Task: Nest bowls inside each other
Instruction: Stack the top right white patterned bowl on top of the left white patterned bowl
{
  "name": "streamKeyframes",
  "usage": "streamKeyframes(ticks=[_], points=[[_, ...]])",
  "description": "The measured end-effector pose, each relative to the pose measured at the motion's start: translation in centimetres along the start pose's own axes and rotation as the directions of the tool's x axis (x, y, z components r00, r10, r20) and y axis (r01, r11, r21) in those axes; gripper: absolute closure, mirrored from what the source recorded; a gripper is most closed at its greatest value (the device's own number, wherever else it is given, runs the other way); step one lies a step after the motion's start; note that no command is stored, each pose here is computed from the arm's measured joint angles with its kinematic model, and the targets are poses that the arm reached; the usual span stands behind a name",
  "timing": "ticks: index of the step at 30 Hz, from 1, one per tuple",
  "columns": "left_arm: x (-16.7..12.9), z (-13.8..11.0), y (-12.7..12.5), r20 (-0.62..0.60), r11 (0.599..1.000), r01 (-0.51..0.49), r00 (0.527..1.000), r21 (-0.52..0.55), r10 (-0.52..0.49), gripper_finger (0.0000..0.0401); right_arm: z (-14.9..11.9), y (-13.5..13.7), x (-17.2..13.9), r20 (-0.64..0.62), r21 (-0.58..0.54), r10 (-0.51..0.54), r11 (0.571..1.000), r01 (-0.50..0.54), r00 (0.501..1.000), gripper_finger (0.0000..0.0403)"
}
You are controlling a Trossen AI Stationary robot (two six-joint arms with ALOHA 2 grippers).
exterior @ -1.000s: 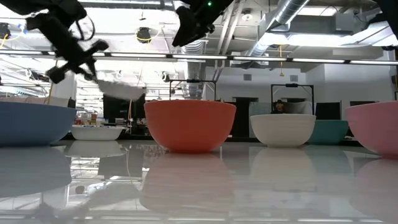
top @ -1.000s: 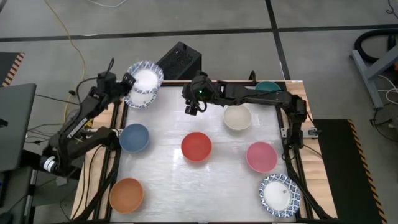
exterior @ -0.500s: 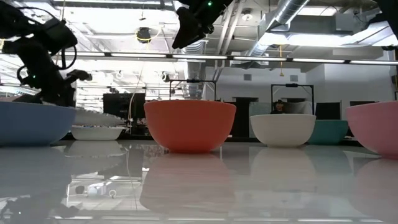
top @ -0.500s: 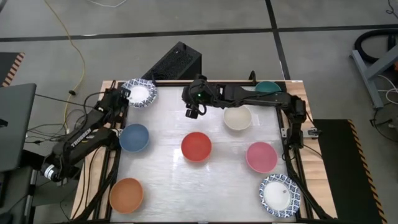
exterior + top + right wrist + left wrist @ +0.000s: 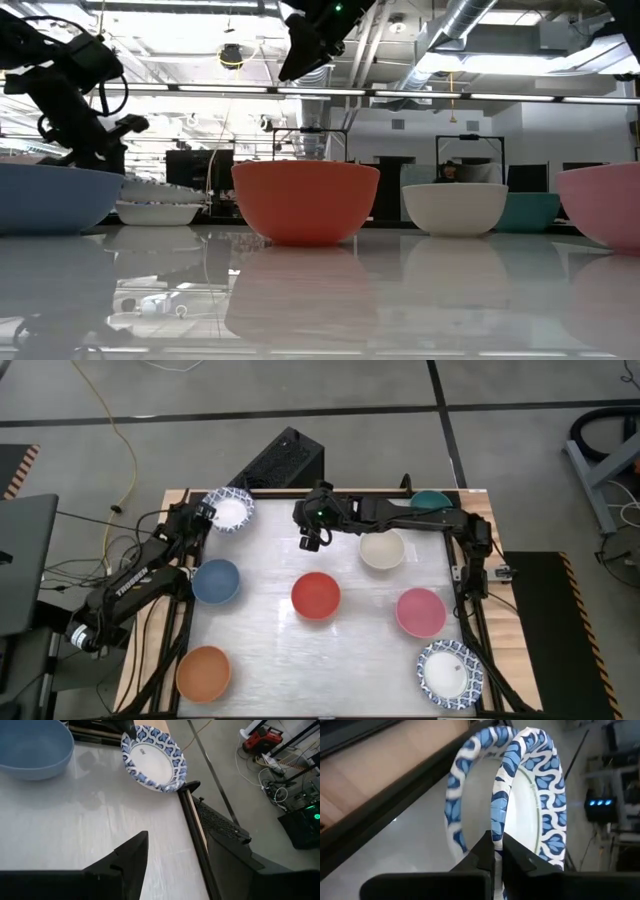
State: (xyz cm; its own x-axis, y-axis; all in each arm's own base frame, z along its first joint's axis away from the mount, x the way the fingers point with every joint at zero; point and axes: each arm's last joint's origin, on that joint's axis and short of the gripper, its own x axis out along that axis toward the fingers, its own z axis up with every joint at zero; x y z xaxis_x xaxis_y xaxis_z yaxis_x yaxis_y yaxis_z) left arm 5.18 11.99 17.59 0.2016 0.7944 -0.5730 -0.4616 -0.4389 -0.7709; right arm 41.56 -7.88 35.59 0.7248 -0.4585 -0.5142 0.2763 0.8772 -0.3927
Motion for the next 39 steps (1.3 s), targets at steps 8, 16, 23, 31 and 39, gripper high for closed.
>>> streamKeyframes(ticks=[8,16,23,31,39], points=[[0.00,0.09,-0.27,0.016,0.996,0.025,1.000,0.084,-0.026,0.0322,-0.06,0.04,0.00,-0.006,-0.002,0.003,1.000,-0.003,1.000,0.0181],[-0.04,0.06,-0.78,-0.026,0.978,0.091,0.996,0.187,-0.087,0.0215,-0.13,0.10,-0.02,-0.013,-0.005,0.007,1.000,-0.007,1.000,0.0181],[-0.03,-0.18,-0.41,-0.085,0.968,0.076,0.995,0.239,-0.057,0.0152,-0.34,0.16,-0.02,-0.033,-0.012,0.012,1.000,-0.013,0.999,0.0181],[-0.05,-0.33,-0.44,-0.137,0.934,0.112,0.988,0.338,-0.068,0.0143,-0.34,0.16,-0.02,-0.033,-0.012,0.013,1.000,-0.013,0.999,0.0181],[-0.07,-0.50,-0.23,-0.180,0.898,0.125,0.982,0.422,-0.052,0.0143,-0.46,0.19,-0.03,-0.046,-0.017,0.016,1.000,-0.017,0.999,0.0181]])
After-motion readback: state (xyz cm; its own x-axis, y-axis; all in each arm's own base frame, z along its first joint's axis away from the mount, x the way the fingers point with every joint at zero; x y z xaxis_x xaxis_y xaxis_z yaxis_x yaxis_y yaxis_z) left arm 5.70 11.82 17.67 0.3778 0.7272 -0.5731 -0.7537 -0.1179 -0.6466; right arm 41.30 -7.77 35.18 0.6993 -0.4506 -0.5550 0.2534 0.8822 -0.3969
